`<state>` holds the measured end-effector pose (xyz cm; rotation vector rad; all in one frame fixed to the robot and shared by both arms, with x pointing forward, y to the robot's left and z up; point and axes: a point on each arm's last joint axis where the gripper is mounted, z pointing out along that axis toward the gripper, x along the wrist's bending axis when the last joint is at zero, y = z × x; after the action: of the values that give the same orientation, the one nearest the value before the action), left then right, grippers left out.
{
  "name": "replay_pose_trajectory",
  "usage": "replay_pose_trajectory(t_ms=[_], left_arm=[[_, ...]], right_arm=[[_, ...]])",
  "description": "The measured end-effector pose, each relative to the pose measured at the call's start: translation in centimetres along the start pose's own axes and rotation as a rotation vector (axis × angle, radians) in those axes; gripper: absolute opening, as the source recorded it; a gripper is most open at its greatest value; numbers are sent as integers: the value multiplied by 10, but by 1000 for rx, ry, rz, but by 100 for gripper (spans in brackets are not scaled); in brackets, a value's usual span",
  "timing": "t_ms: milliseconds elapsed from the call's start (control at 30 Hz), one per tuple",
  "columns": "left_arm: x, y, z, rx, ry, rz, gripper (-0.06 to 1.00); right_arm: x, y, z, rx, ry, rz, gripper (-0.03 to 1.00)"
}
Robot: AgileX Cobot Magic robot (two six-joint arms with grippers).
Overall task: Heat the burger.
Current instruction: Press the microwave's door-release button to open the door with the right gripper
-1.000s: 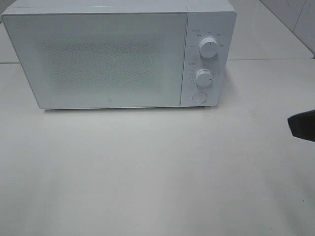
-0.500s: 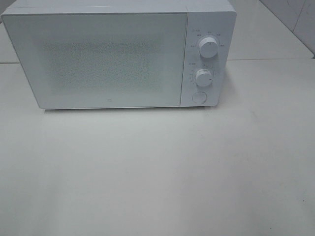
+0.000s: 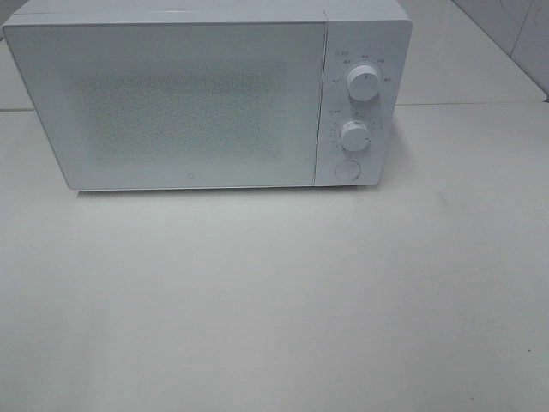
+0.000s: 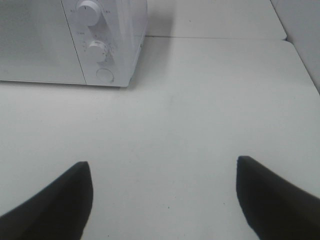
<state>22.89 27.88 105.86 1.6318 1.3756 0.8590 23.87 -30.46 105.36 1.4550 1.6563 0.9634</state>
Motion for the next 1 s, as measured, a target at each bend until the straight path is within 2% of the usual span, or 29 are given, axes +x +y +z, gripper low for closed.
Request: replay_pose_trajectory(t_ms=[867,1000], left_arm=[[0,0,0,0,0,0,93],[0,0,0,0,0,0,93]], right_arm=[[0,-4,-3,-11,-9,13,75],[0,4,-7,-72,-8,17,75]])
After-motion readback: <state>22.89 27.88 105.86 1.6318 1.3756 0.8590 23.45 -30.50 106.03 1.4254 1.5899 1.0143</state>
